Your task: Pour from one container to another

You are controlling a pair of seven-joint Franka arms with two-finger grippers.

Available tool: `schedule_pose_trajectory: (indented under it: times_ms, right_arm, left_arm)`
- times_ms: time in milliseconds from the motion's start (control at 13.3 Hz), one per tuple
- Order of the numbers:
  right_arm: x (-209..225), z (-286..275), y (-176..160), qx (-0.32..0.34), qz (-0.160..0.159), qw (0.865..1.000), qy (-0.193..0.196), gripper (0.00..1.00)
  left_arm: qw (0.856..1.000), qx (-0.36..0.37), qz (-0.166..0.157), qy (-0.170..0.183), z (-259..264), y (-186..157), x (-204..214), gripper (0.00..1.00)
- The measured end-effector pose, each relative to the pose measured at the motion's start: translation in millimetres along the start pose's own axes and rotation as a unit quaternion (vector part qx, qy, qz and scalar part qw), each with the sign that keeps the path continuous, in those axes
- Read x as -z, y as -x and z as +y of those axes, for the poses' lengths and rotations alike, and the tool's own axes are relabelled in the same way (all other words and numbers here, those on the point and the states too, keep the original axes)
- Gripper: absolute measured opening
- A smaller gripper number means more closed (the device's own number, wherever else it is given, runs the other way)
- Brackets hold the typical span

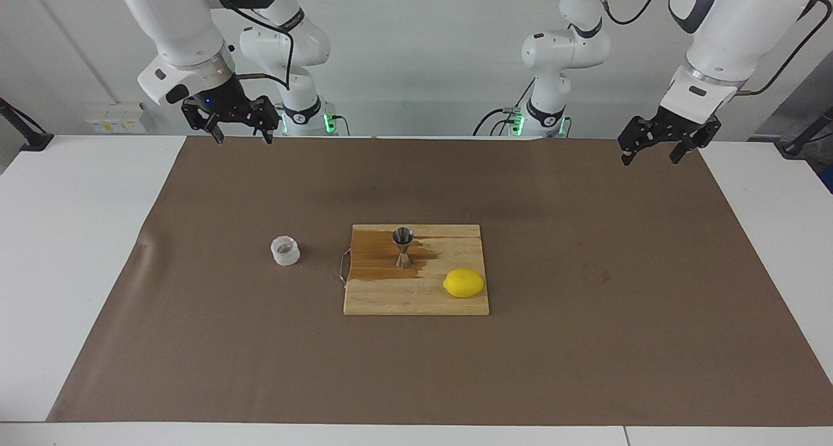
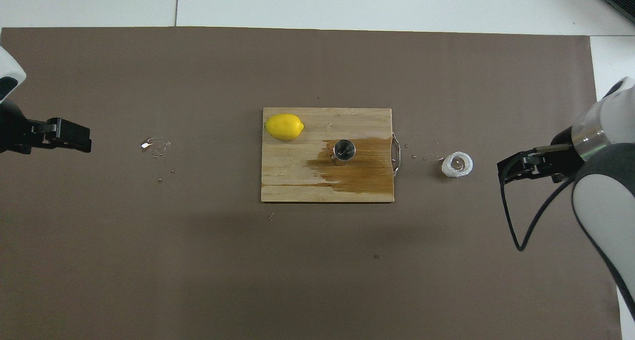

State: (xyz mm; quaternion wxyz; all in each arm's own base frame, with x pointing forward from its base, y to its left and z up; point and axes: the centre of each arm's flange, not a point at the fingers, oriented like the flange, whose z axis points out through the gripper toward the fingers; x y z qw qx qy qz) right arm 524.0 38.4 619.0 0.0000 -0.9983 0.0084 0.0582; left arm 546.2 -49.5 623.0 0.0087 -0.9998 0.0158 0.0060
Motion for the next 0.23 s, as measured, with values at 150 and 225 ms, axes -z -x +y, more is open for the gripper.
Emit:
schedule_pose_trajectory:
  times_ms: [150, 225]
  right_arm:
    - [-1, 8, -2, -0.007, 0.0, 1.0, -0.002, 1.0]
    - [1, 13, -4, -0.013, 0.002, 1.0, -0.006, 1.0]
  left_arm:
    - [1.0, 0.0, 0.0, 0.0, 0, 0, 0, 1.0]
    - [1.0, 0.0, 0.0, 0.0, 0, 0, 0, 1.0]
